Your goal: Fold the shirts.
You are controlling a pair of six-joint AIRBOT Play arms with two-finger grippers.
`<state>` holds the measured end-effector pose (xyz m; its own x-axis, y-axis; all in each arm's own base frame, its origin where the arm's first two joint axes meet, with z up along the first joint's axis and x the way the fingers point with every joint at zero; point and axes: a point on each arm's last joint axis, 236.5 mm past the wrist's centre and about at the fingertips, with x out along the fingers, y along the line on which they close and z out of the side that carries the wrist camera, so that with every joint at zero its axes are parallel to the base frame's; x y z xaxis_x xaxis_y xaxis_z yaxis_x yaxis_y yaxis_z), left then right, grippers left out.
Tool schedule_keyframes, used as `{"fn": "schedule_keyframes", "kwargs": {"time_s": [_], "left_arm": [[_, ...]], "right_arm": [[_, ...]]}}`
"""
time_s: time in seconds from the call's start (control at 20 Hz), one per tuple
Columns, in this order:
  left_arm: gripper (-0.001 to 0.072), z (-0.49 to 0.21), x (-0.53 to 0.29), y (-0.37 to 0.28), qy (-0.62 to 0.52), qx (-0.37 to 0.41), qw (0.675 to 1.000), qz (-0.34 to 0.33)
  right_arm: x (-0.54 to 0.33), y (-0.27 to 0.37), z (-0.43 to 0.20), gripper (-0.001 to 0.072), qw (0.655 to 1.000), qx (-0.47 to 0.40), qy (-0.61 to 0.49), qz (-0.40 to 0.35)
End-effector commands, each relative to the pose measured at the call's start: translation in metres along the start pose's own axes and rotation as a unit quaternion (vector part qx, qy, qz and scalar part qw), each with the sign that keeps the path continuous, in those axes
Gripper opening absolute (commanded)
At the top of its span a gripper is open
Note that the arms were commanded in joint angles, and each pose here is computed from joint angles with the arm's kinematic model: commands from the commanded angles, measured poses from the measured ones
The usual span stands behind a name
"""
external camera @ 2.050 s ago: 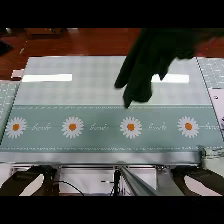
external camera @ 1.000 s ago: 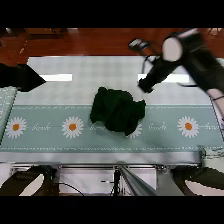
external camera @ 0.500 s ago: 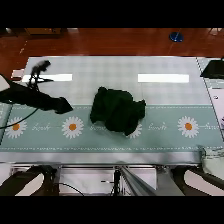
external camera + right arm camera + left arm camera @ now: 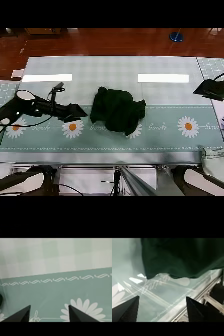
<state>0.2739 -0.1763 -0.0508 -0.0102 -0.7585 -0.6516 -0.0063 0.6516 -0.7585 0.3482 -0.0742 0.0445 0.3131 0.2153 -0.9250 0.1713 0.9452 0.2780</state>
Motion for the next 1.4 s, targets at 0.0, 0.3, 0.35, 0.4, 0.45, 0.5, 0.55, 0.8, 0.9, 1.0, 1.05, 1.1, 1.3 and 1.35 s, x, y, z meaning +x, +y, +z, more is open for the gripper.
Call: {"fn": "schedule_keyframes", "kwargs": {"time_s": [0.0, 0.3, 0.35, 0.4, 0.45, 0.5, 0.55, 0.8, 0.9, 1.0, 1.05, 1.1, 1.3, 1.35], "left_arm": [[0.072, 0.004, 0.029, 0.01, 0.017, -0.045, 0.999, -0.021], [0.072, 0.031, 0.056, -0.001, 0.024, -0.037, 0.999, -0.028], [0.072, 0.038, 0.058, -0.003, 0.024, -0.047, 0.998, -0.028], [0.0709, 0.043, 0.06, -0.004, 0.024, -0.054, 0.998, -0.028], [0.0693, 0.046, 0.062, -0.005, 0.027, -0.059, 0.997, -0.028], [0.0623, 0.047, 0.065, -0.007, 0.035, -0.061, 0.997, -0.031], [0.0518, 0.044, 0.069, -0.01, 0.052, -0.059, 0.996, -0.037], [0.0025, 0.02, 0.078, -0.023, 0.133, -0.049, 0.987, -0.069], [0.0024, 0.017, 0.076, -0.025, 0.139, -0.041, 0.987, -0.073], [0.0024, 0.013, 0.074, -0.028, 0.147, -0.04, 0.985, -0.078], [0.0024, 0.011, 0.073, -0.03, 0.152, -0.04, 0.984, -0.081], [0.0024, 0.009, 0.072, -0.03, 0.156, -0.04, 0.984, -0.083], [0.0024, 0.008, 0.072, -0.031, 0.158, -0.038, 0.983, -0.084], [0.0024, 0.008, 0.072, -0.031, 0.158, -0.038, 0.983, -0.084]], "right_arm": [[0.01, -0.002, -0.004, 0.0545, 1.0, 0.003, 0.0, 0.007], [0.01, 0.0, -0.002, 0.054, 1.0, 0.001, -0.004, 0.009], [0.01, 0.0, -0.002, 0.054, 1.0, 0.001, -0.004, 0.009], [0.01, 0.0, -0.002, 0.054, 1.0, 0.001, -0.005, 0.009], [0.01, 0.0, -0.002, 0.054, 1.0, 0.001, -0.004, 0.009], [0.01, 0.0, -0.002, 0.0539, 1.0, 0.001, -0.004, 0.009], [0.01, 0.0, -0.002, 0.0539, 1.0, 0.001, -0.004, 0.009], [0.01, -0.001, -0.002, 0.0539, 1.0, 0.0, -0.004, 0.009], [0.01, -0.011, -0.003, 0.0539, 1.0, -0.005, -0.003, -0.013], [0.015, -0.019, -0.006, 0.0539, 1.0, 0.003, 0.006, -0.017], [0.023, -0.01, -0.008, 0.0539, 1.0, 0.019, 0.009, 0.017], [0.033, 0.006, -0.013, 0.054, 0.997, 0.026, 0.02, 0.07], [0.069, 0.054, -0.043, 0.0587, 0.977, 0.056, 0.079, 0.191], [0.079, 0.06, -0.052, 0.0588, 0.975, 0.054, 0.093, 0.193]]}}
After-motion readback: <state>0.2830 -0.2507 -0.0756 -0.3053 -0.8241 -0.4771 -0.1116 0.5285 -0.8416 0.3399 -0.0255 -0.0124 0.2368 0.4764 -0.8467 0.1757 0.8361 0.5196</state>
